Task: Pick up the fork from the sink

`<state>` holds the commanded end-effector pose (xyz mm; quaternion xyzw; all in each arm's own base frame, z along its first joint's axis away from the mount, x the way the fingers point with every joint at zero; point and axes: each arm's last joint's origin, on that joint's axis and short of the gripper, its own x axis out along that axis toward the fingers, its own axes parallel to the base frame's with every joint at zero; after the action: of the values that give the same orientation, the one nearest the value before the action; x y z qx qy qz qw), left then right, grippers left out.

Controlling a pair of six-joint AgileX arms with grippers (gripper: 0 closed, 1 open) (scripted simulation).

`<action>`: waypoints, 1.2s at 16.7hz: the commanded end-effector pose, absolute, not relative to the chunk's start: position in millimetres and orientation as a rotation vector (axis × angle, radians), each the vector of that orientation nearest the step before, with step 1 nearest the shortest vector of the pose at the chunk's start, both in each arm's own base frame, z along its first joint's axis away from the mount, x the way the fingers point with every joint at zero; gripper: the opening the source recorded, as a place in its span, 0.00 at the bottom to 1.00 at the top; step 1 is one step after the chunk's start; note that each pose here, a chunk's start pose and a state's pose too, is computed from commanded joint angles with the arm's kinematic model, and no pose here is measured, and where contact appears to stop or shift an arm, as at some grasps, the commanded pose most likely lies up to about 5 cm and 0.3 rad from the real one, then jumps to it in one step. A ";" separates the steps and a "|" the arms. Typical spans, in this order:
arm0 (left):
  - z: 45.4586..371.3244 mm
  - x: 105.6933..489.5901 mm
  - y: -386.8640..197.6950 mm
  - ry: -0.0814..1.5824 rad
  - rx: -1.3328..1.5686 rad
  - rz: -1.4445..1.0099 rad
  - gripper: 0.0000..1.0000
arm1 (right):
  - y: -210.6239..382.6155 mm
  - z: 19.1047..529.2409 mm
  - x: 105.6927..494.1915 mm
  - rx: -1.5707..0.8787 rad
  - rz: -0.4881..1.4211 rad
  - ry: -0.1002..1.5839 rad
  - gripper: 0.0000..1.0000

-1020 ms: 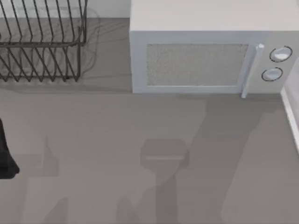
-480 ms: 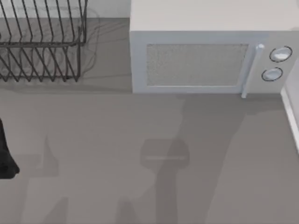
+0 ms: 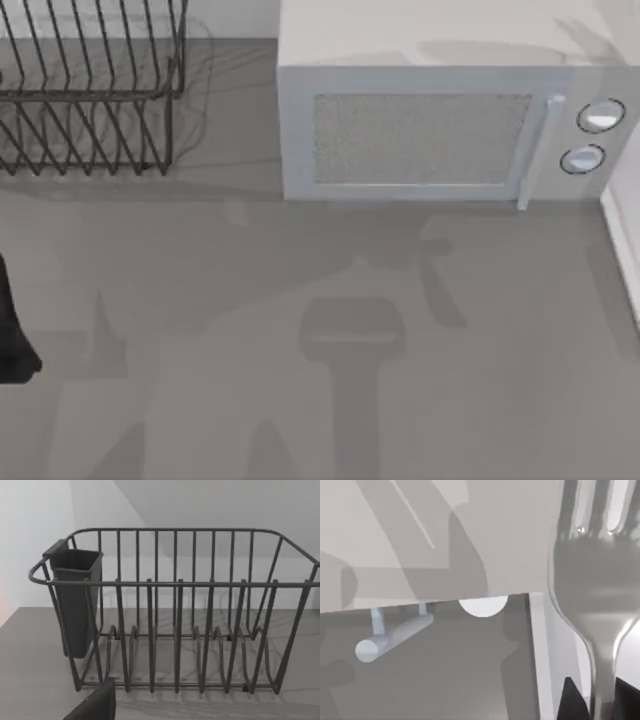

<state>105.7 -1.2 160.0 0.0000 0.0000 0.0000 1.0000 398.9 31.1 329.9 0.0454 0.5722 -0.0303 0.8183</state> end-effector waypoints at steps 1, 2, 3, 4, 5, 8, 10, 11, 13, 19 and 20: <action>160.0 105.7 -1.2 0.000 0.000 0.000 1.00 | 52.7 337.7 386.2 0.113 -0.048 1.214 0.00; 160.0 105.7 -1.2 0.000 0.000 0.000 1.00 | 74.6 341.5 373.2 0.125 -0.028 1.221 0.00; 160.0 105.7 -1.2 0.000 0.000 0.000 1.00 | 96.0 342.2 360.0 0.133 -0.009 1.240 0.00; 160.0 105.7 -1.2 0.000 0.000 0.000 1.00 | 116.7 340.3 346.6 0.136 0.010 1.266 0.00; 160.0 105.7 -1.2 0.000 0.000 0.000 1.00 | 136.3 336.2 333.2 0.134 0.026 1.299 0.00; 160.0 105.7 -1.2 0.000 0.000 0.000 1.00 | 185.9 313.5 295.1 0.097 0.045 1.417 0.00; 160.0 105.7 -1.2 0.000 0.000 0.000 1.00 | 208.7 294.0 274.3 0.059 0.029 1.494 0.00; 160.0 105.7 -1.2 0.000 0.000 0.000 1.00 | 216.8 285.0 265.9 0.040 0.017 1.525 0.00; 160.0 105.7 -1.2 0.000 0.000 0.000 1.00 | 226.3 272.1 255.2 0.012 -0.004 1.565 0.00; 160.0 105.7 -1.2 0.000 0.000 0.000 1.00 | 226.9 270.2 254.5 0.014 -0.007 1.568 0.00; 160.0 105.7 -1.2 0.000 0.000 0.000 1.00 | 227.3 266.0 255.0 0.013 -0.009 1.570 0.00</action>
<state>105.7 -1.2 160.0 0.0000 0.0000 0.0000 1.0000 255.0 227.3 266.0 0.0058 0.7068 -0.0039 0.7074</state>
